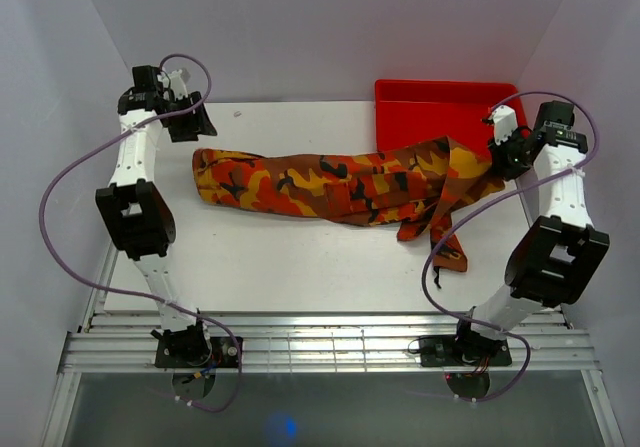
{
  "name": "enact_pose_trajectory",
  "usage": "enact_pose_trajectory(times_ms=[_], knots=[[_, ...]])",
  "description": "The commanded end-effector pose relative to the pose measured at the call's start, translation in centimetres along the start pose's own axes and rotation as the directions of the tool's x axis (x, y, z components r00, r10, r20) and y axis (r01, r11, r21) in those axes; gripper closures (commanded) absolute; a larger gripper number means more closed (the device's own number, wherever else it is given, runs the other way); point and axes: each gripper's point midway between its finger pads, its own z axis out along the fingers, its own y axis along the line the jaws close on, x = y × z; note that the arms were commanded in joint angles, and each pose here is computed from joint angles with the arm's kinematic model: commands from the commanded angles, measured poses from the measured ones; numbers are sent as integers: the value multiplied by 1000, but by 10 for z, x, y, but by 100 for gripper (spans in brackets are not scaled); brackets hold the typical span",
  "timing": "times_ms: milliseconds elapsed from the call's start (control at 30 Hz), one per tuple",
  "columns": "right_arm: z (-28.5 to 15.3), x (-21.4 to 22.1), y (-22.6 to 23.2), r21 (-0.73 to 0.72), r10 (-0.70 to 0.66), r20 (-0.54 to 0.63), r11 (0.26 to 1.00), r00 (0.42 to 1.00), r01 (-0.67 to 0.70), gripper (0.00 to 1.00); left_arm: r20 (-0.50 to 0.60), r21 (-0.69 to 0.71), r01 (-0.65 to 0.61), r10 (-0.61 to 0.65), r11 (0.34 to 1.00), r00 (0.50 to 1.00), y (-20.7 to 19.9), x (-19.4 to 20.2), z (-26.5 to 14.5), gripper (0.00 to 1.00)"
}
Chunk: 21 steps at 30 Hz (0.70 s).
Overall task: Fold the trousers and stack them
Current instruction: Flatten the trousers out
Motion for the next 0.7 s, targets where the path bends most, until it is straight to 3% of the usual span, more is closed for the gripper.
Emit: enact_pose_trajectory(times_ms=[0,133,167,200,333,433,533,667], knots=[[18,5,9,-88,149,-51,984,988,-153,92,71,89,41,-48,995,996,-11,-51,10,30],[46,29,20,-123,220,-130,964,967,-236,92,48,59,-70,68,996,997,1,-49,14,26],[47,30,22,-121,237,-133,960,962,-253,92,78,24,-107,105,994,991,4,-51,-7,23],[49,29,22,-124,243,-120,958,963,-257,92,37,20,-120,120,993,992,16,-25,3,22],[46,24,31,-148,285,-107,943,952,-299,92,59,-2,-65,65,998,996,57,19,-32,22],[40,22,31,-144,297,-112,939,948,-311,92,90,168,-34,19,985,996,59,55,-58,23],[34,19,25,-112,295,-110,945,949,-307,92,132,265,-107,74,958,988,48,78,-66,27],[30,14,16,-86,292,-107,949,950,-302,92,130,349,-108,66,931,989,45,120,-42,27]])
